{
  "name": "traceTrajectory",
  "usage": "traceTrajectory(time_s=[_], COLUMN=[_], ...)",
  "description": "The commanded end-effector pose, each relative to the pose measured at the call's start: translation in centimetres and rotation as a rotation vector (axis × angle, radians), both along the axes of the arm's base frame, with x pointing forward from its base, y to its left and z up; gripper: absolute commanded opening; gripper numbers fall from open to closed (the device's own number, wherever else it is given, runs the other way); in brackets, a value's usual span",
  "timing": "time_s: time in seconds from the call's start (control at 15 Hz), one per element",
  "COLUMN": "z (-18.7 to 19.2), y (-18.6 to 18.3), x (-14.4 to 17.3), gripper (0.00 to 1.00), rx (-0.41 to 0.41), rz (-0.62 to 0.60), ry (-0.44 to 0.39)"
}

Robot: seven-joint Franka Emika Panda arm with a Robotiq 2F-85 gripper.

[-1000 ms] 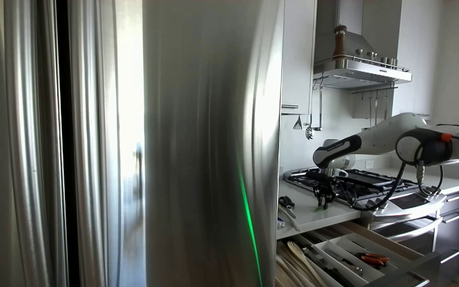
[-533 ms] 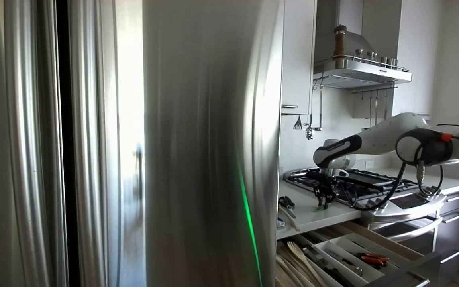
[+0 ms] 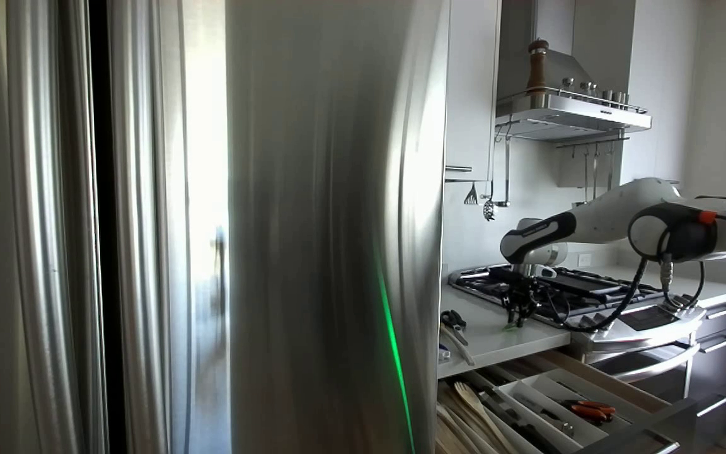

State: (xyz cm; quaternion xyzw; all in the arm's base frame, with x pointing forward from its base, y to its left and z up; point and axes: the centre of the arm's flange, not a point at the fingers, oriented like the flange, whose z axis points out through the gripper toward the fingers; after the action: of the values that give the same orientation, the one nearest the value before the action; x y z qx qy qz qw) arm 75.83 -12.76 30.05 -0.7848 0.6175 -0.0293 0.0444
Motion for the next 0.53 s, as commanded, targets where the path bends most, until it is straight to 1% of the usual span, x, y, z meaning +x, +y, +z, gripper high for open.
traceTrajectory(time_s=[0.0, 0.47], z=[0.31, 0.8], y=[-1.95, -2.92], x=[0.42, 0.71], gripper=[0.08, 0.08], rx=[0.001, -0.008], rz=[0.02, 0.053], ry=[-0.011, -0.011])
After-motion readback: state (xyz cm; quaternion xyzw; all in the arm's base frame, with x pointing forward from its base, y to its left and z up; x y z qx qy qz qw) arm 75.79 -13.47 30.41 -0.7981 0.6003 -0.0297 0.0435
